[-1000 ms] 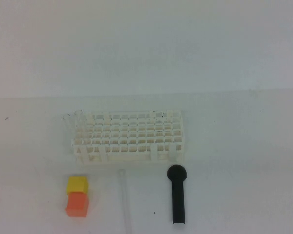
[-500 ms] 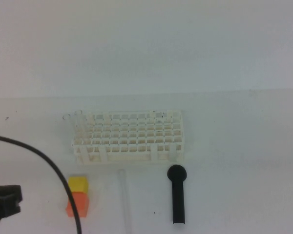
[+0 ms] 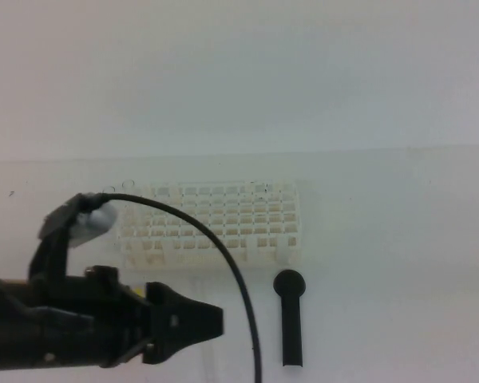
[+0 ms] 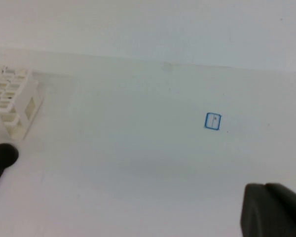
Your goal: Place the test tubes
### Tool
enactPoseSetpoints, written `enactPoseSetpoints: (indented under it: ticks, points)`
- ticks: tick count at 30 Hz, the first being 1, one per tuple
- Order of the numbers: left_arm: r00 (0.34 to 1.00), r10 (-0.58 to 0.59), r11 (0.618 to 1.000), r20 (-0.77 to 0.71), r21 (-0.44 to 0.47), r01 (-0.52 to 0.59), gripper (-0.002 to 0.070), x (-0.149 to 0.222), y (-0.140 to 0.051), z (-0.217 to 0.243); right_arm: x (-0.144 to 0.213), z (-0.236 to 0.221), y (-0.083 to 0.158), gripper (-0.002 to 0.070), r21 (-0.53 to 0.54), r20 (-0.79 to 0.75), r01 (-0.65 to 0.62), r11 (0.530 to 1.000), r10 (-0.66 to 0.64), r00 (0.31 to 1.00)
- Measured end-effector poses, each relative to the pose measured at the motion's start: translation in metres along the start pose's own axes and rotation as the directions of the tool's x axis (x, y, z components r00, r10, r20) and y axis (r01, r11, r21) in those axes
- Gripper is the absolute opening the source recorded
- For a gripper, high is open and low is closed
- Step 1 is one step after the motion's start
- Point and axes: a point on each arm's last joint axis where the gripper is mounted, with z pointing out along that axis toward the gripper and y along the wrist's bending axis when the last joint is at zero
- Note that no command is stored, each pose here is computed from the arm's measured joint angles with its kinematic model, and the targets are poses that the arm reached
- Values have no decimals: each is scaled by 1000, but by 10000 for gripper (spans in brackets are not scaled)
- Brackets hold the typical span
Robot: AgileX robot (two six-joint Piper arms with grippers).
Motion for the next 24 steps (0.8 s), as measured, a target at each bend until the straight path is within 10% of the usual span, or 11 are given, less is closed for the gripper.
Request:
enactPoseSetpoints:
  ticks: [14,24]
  points:
    - [970,21,913,-242,-392,-118,355,2,29,83,5,0,0,-1,-2,-57,4,1000,-4,998]
    - [937,-11,846,-349,-504,-177,355,-20,32,127,5,0,0,-1,-2,-59,4,1000,-4,998]
